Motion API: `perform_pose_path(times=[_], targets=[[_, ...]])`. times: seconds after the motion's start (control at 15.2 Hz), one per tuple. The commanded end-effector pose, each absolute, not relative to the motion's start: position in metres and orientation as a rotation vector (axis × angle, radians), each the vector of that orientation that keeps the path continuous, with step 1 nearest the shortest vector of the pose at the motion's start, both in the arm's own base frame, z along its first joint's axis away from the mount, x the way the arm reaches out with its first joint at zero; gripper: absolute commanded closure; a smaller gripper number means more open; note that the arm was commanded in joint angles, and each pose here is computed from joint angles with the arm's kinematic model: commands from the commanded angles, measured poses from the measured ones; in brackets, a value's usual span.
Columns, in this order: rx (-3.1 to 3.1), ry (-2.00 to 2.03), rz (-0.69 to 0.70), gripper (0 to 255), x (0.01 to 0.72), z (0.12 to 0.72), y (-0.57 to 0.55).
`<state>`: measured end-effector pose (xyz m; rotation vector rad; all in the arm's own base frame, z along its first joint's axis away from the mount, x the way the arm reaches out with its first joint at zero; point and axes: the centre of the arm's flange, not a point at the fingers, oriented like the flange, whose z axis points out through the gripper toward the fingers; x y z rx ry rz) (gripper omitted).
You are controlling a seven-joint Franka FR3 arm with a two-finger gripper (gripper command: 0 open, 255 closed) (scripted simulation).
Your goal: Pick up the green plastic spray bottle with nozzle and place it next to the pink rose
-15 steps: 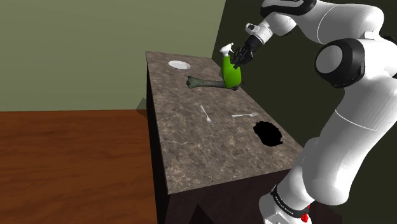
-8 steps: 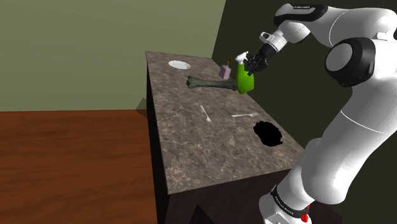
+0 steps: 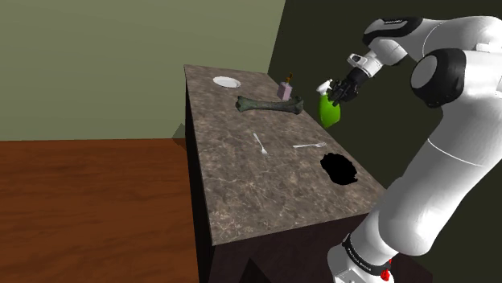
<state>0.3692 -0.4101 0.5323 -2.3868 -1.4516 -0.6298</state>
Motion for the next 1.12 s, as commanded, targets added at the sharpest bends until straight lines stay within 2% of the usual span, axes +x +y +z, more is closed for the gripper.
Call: perform_pose_path(times=[0.0, 1.06], targets=[[-2.385, -1.454, -0.630, 255, 0.352, 0.526, -0.427], [-2.385, -1.454, -0.630, 255, 0.203, 0.472, -0.567]])
